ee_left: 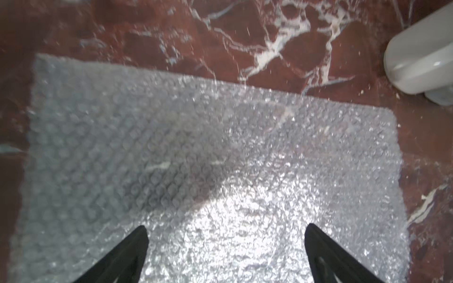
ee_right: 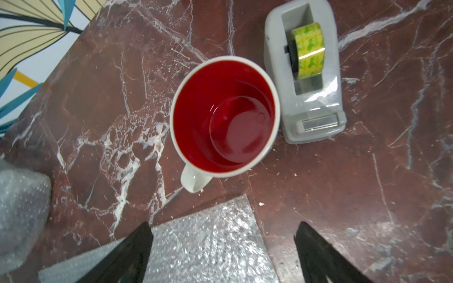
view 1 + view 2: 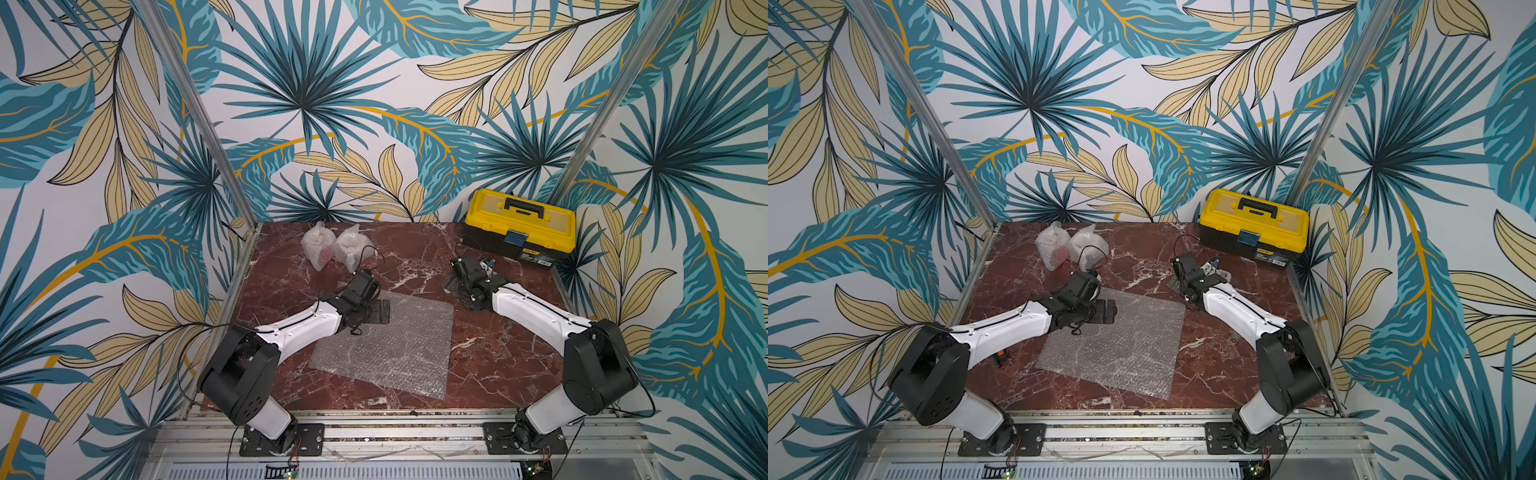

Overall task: Wrap mugs in bubble wrap
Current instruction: Adjust the bubble wrap at the center of the board.

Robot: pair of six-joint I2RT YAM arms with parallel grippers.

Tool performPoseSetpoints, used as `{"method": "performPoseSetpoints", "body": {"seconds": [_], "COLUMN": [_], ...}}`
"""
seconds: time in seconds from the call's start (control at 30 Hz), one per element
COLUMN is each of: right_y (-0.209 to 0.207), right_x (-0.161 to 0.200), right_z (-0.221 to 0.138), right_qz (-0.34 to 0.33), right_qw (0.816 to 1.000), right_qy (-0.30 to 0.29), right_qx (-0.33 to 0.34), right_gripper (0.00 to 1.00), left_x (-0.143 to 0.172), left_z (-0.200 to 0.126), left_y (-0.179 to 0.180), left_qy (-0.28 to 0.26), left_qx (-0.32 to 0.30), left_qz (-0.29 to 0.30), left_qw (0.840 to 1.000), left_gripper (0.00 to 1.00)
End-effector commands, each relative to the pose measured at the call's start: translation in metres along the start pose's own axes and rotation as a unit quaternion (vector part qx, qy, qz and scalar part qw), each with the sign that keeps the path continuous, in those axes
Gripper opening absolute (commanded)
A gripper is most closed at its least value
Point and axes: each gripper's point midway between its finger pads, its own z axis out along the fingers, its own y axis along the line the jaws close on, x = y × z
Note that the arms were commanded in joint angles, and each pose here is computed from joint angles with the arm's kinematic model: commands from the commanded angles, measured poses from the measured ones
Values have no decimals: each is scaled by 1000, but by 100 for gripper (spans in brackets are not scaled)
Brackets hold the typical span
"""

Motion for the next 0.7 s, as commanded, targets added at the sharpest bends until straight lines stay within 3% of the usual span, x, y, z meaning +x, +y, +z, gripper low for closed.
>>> {"method": "performPoseSetpoints", "body": {"seconds": [0.0,0.3,0.67], "right_y": [-7,-13,-5], "right_x": [-6,-5,-3], "right_z": [8,37,58], "right_qz": [54,48,12], "right_qw": [997,992,989], "right_qy": [-19,-32,-21], "right_qx": [43,114,145], "right_gripper": [91,82,68], "left_x": [-7,29,34], "left_z": [-12,0,24], "left_y": [-20,-29,-36], "left_qy": [-47,-15,-1], "left_qx": [46,57,37], "left_qz": [-7,14,-1], "left_qw": [998,998,999], "left_gripper": [100,99,94]}}
